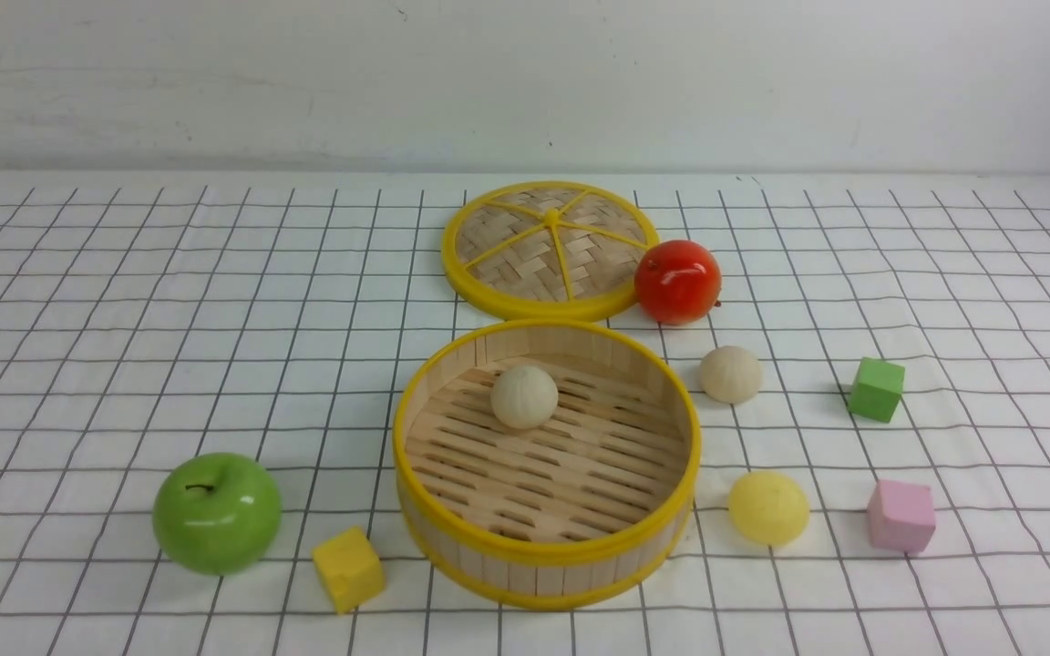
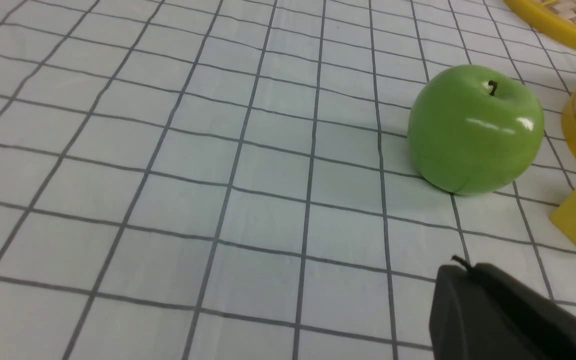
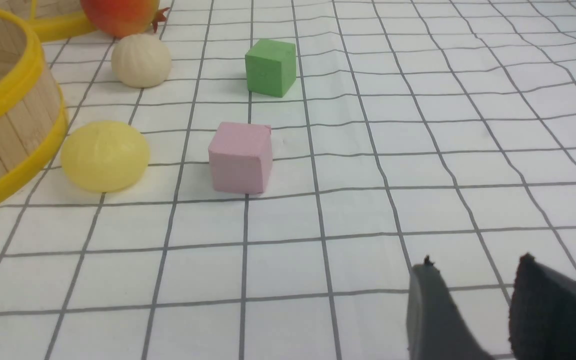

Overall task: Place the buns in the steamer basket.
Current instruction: Use the right arm to grab a steamed stuffed bun

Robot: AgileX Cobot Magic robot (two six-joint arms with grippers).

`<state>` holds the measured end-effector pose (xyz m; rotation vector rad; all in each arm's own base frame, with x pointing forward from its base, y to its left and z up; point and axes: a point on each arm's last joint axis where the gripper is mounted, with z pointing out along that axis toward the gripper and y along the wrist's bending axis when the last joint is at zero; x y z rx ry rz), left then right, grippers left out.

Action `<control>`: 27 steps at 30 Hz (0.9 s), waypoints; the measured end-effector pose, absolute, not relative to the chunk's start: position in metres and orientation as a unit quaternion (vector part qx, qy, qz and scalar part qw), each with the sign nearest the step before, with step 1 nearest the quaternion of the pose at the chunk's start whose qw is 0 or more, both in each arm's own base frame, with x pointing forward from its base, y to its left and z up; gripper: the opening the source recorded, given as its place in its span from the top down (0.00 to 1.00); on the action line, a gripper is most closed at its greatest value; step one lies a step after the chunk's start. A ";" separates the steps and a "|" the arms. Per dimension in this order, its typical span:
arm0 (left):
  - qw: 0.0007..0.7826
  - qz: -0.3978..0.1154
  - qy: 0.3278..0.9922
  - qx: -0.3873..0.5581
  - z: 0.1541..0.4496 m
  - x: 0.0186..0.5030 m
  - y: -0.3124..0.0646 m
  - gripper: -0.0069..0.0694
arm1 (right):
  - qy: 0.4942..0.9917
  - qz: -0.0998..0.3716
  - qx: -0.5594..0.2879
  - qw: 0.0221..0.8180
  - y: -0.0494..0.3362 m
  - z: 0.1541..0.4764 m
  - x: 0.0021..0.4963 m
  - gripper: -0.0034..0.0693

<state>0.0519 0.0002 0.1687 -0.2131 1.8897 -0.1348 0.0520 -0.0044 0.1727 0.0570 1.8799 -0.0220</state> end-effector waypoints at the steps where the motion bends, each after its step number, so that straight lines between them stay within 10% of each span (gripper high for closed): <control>1: 0.579 -0.058 0.808 -0.091 0.169 0.052 0.000 0.92 | 0.807 -0.009 0.024 0.589 -0.004 0.173 0.052 0.62; 27: 0.579 -0.058 0.808 -0.092 0.169 0.052 0.000 0.92 | 0.790 -0.017 0.014 0.612 -0.004 0.176 0.054 0.62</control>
